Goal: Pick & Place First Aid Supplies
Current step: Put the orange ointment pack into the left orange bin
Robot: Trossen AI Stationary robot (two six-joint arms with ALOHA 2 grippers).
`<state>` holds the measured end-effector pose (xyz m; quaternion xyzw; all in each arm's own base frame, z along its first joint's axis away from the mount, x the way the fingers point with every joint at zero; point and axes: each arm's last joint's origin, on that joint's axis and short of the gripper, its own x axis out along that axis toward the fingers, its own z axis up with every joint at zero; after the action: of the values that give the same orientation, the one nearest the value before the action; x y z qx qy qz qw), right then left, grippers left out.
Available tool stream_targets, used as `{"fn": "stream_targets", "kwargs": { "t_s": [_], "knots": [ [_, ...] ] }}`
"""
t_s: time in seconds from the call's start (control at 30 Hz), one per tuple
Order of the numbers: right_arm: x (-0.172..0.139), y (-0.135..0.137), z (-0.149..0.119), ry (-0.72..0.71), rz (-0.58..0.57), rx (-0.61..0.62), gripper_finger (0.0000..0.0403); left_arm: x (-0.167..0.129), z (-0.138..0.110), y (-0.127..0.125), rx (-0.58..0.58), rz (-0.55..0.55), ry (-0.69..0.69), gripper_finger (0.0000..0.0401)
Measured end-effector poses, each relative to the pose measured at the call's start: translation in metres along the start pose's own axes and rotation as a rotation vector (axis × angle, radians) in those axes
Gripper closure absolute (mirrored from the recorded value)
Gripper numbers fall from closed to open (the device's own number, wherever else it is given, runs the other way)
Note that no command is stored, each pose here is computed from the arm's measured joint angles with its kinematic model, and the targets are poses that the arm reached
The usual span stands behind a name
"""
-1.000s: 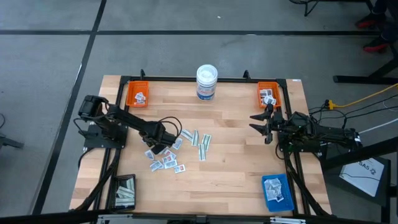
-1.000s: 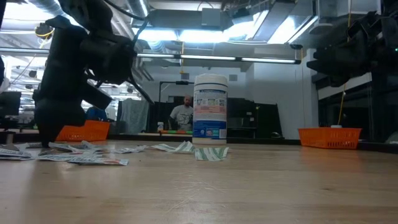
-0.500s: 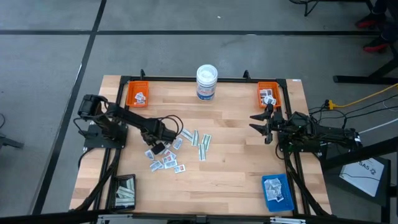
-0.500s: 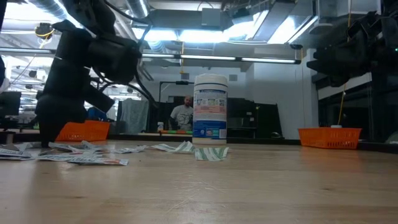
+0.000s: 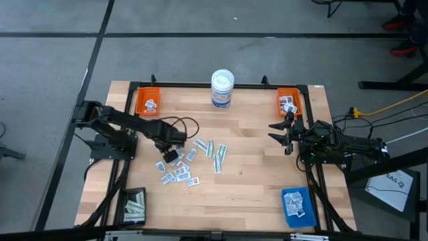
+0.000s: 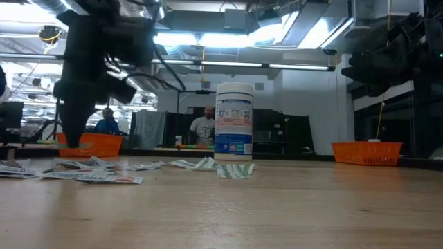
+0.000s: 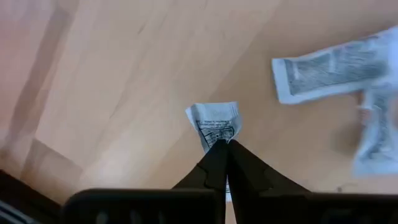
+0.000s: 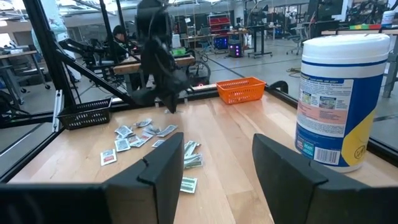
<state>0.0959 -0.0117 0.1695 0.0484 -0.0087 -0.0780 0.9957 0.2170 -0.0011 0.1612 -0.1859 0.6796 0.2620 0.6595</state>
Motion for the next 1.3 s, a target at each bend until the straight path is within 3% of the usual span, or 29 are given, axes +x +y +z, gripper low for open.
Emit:
{"fn": "stream_targets", "kwargs": {
  "t_s": [0.43, 0.67, 1.03, 1.3],
  "knots": [
    [0.000, 0.000, 0.000, 0.001, 0.000, 0.001, 0.0212, -0.077, -0.015, 0.018, 0.056, -0.400, -0.451, 0.0400],
    [0.000, 0.000, 0.000, 0.000, 0.000, 0.003, 0.0212, -0.108, -0.023, 0.028, 0.115, -0.541, -0.682, 0.0400],
    [0.000, 0.000, 0.000, 0.000, -0.001, 0.002, 0.0212, -0.124, -0.015, 0.054, 0.025, -0.453, -0.895, 0.0400],
    [0.000, 0.000, 0.000, 0.000, -0.001, 0.000, 0.0212, -0.120, 0.000, 0.090, -0.168, -0.239, -0.950, 0.0400]
  ]
}}
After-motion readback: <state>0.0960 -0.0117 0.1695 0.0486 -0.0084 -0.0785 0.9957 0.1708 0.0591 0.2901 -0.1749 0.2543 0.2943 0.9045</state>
